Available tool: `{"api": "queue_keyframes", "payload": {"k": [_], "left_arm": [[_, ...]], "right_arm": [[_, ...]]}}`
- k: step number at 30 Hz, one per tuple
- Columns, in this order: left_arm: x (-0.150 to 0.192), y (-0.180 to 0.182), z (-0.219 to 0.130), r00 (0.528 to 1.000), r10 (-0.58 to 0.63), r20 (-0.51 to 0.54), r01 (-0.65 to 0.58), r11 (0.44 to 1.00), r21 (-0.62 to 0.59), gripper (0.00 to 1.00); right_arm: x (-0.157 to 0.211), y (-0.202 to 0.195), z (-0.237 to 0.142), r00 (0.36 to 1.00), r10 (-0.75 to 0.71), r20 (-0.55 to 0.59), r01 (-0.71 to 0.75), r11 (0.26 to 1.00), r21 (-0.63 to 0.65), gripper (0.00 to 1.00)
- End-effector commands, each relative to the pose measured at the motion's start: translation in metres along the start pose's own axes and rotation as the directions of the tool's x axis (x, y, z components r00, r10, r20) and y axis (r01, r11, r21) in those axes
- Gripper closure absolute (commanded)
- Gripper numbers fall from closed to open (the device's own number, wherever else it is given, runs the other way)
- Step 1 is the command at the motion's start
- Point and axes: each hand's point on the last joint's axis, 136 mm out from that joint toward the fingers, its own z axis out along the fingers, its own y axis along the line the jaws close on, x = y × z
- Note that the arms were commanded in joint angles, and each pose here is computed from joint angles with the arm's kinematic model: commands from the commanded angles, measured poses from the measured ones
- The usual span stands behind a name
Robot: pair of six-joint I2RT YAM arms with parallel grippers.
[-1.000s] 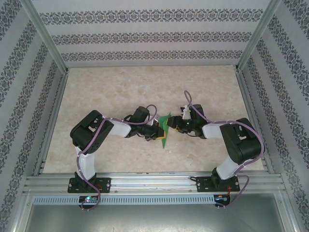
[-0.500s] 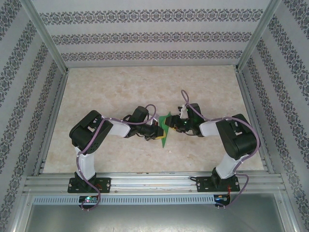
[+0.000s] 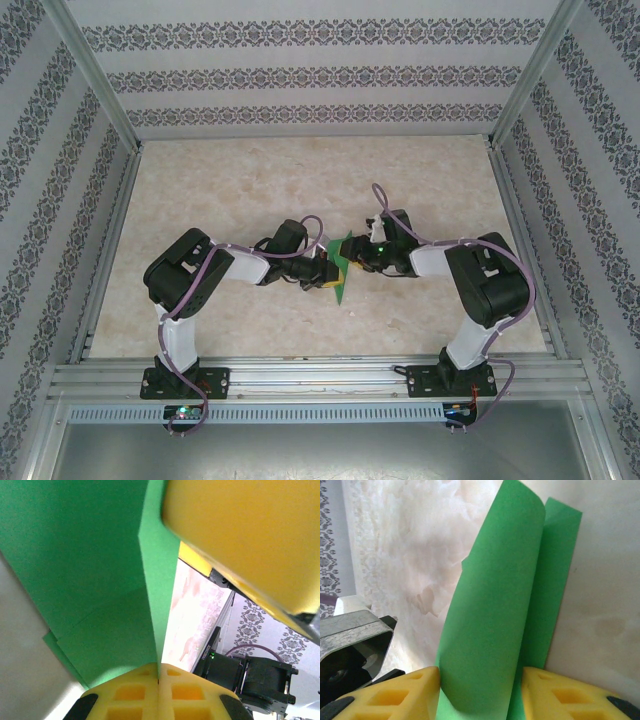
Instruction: Fold a paper plane with a square sheet of paper (fold left side to right side)
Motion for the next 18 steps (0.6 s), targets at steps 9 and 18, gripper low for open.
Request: {"api": "queue_keyframes", "payload": {"k": [9,18], "left_arm": [[-0.004,0.005,-0.005,1.000,-0.001,0.023,0.001,1.000,0.003,0.86],[-0.011,0.003,-0.019,0.998,0.023,0.066,-0.022,1.000,-0.023,0.72]], "right_arm": [[0.018,-0.039,0.021,0.997,0.014,-0.080,0.001,0.982,0.188,0.54],[0.020,-0.040,0.023,0.996,0.022,-0.089,-0.004,0.981,0.193,0.54]]}}
